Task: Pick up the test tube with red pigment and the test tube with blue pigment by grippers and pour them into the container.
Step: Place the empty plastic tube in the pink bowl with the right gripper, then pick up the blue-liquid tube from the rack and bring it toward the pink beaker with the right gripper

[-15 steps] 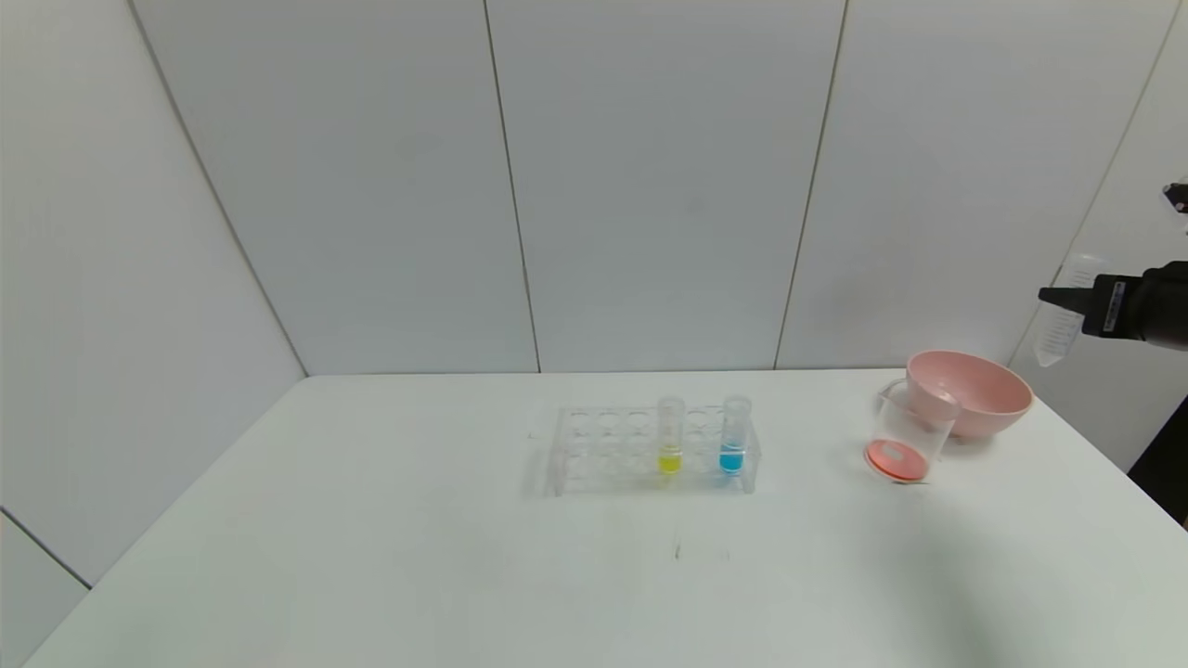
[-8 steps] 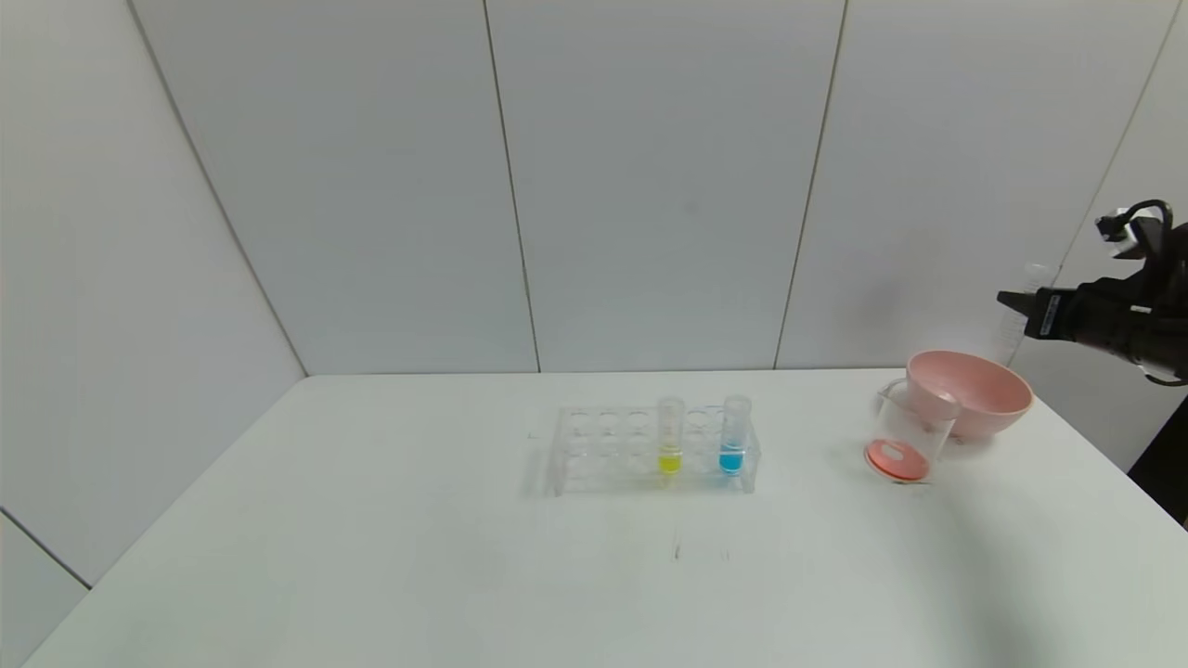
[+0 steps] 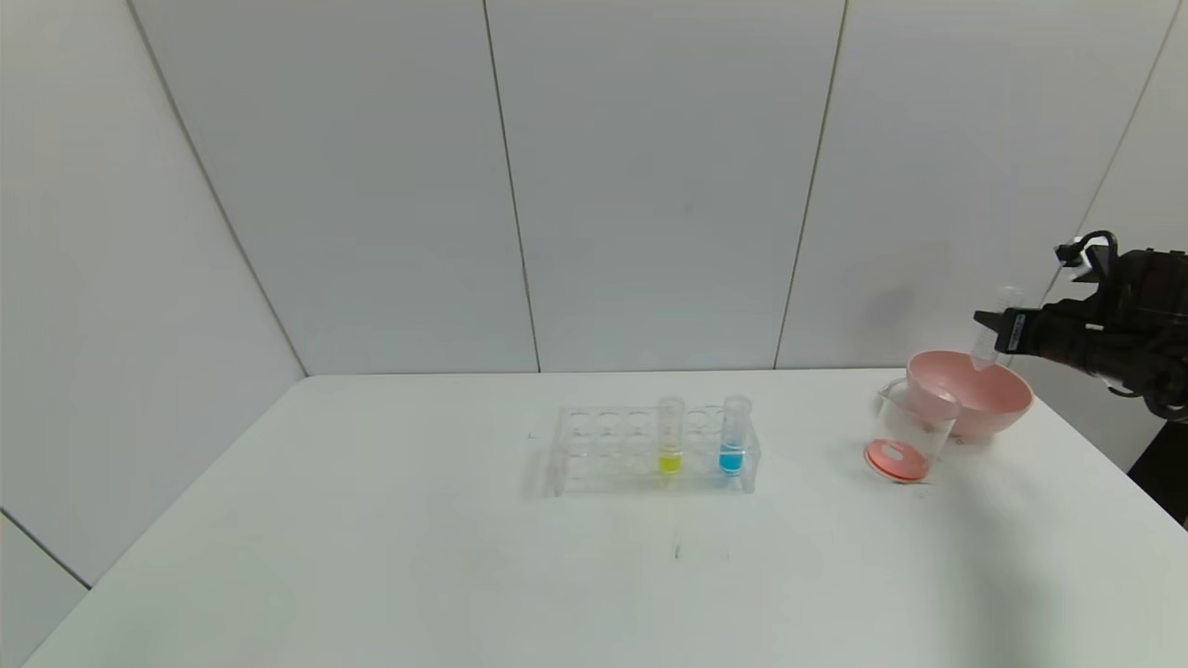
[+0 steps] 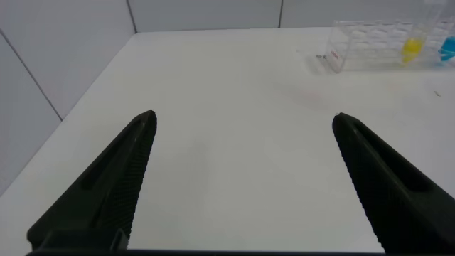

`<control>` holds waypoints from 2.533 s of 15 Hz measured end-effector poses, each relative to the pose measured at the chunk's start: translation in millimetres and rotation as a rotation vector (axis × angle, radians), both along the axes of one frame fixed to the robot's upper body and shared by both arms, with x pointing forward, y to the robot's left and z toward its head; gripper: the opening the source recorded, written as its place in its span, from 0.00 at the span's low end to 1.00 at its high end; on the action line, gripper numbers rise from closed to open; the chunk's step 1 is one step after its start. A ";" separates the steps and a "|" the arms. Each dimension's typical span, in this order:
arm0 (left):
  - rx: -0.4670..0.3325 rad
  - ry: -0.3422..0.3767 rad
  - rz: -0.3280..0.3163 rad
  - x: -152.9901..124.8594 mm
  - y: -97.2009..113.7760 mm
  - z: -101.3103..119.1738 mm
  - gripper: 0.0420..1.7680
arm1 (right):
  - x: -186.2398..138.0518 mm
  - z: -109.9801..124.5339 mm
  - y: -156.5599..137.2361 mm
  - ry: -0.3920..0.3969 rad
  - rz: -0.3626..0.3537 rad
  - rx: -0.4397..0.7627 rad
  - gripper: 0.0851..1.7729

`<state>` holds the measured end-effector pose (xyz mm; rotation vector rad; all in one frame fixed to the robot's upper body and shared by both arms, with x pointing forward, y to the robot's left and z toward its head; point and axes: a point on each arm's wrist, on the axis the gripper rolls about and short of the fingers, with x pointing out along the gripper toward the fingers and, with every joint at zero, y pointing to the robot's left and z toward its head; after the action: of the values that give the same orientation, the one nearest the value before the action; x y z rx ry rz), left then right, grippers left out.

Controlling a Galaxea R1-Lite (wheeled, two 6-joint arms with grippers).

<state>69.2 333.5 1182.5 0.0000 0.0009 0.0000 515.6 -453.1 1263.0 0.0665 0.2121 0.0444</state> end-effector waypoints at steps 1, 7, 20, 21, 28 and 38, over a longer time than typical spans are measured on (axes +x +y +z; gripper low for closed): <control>0.000 0.000 0.000 0.0 0.0 0.0 1.00 | 0.6 -0.8 -0.3 -0.002 0.001 0.000 0.25; 0.000 0.000 0.000 0.0 0.0 0.0 1.00 | 1.6 -2.7 1.2 0.001 0.000 0.002 0.64; 0.000 0.000 0.000 0.0 0.0 0.0 1.00 | -109.1 -0.6 60.3 0.142 0.074 0.051 0.90; 0.000 0.000 0.000 0.0 0.0 0.0 1.00 | -124.6 1.6 70.6 0.135 0.092 0.059 0.91; 0.000 0.000 0.000 0.0 0.0 0.0 1.00 | -211.3 -1.3 169.2 0.096 0.082 0.011 0.94; 0.000 0.000 0.000 0.0 0.0 0.0 1.00 | -206.9 -11.7 277.1 0.037 0.073 0.043 0.96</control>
<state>69.2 333.5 1182.5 0.0000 0.0009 0.0000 308.8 -176.0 1251.3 0.1027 0.2509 0.1207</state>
